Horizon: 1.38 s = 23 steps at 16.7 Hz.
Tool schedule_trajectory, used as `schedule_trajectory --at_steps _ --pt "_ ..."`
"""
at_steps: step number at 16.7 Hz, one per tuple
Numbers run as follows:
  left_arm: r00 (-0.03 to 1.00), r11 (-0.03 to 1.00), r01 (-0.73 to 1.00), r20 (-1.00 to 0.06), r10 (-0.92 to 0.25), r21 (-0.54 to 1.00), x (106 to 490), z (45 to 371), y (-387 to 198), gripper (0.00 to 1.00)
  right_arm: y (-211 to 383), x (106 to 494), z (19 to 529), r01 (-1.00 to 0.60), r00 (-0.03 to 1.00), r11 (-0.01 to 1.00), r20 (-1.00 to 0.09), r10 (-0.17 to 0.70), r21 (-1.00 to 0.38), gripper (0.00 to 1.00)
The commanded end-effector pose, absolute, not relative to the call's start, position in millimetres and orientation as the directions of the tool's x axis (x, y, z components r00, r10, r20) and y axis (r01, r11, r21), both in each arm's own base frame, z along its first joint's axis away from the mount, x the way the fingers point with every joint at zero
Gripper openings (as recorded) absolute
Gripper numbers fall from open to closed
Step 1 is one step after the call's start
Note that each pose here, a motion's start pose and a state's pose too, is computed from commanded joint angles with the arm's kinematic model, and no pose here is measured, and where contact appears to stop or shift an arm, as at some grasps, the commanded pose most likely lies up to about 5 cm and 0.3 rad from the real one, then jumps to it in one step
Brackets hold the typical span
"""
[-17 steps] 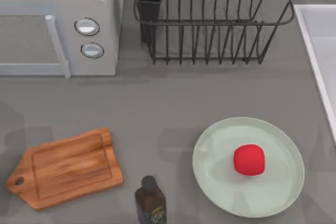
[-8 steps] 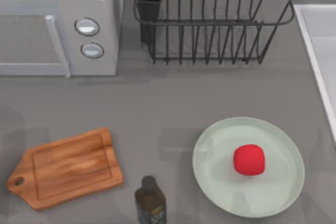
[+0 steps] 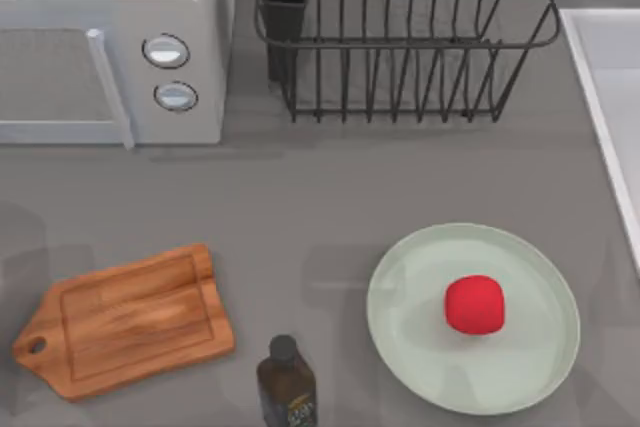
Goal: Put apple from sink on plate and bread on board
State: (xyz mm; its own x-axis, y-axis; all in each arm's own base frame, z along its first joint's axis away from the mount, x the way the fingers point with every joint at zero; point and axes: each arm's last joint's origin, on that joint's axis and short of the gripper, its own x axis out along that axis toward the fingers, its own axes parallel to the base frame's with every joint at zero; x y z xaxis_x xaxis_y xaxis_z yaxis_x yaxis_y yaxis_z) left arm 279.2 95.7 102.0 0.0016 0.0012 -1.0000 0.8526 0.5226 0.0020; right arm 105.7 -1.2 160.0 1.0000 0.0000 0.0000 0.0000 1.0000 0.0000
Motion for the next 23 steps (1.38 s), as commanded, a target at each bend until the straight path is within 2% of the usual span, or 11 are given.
schedule_trajectory --at_steps 3,4,11,15,21,23 --pt "0.002 0.523 0.853 -1.000 0.001 0.002 279 102 96 0.02 -1 106 160 0.000 1.000 1.000 0.000 0.000 0.000 1.00" --pt "0.002 0.523 0.853 -1.000 0.001 0.002 279 102 96 0.00 -1 106 160 0.000 1.000 1.000 0.000 0.000 0.000 1.00" --pt "0.002 0.523 0.853 -1.000 0.001 0.002 279 102 96 0.00 -1 106 160 0.000 1.000 1.000 0.000 0.000 0.000 1.00" --pt "0.019 0.532 0.846 -1.000 0.001 0.017 281 126 96 0.00 -1 106 160 0.000 1.000 1.000 0.000 0.000 0.000 1.00" --pt "-0.034 0.531 0.847 -0.999 -0.016 -0.037 279 183 95 0.00 -1 106 160 0.000 1.000 1.000 0.000 0.000 0.000 1.00" --pt "-0.012 0.533 0.846 -1.000 -0.008 -0.014 278 205 95 0.00 -1 106 160 0.000 1.000 1.000 0.000 0.000 0.000 1.00"
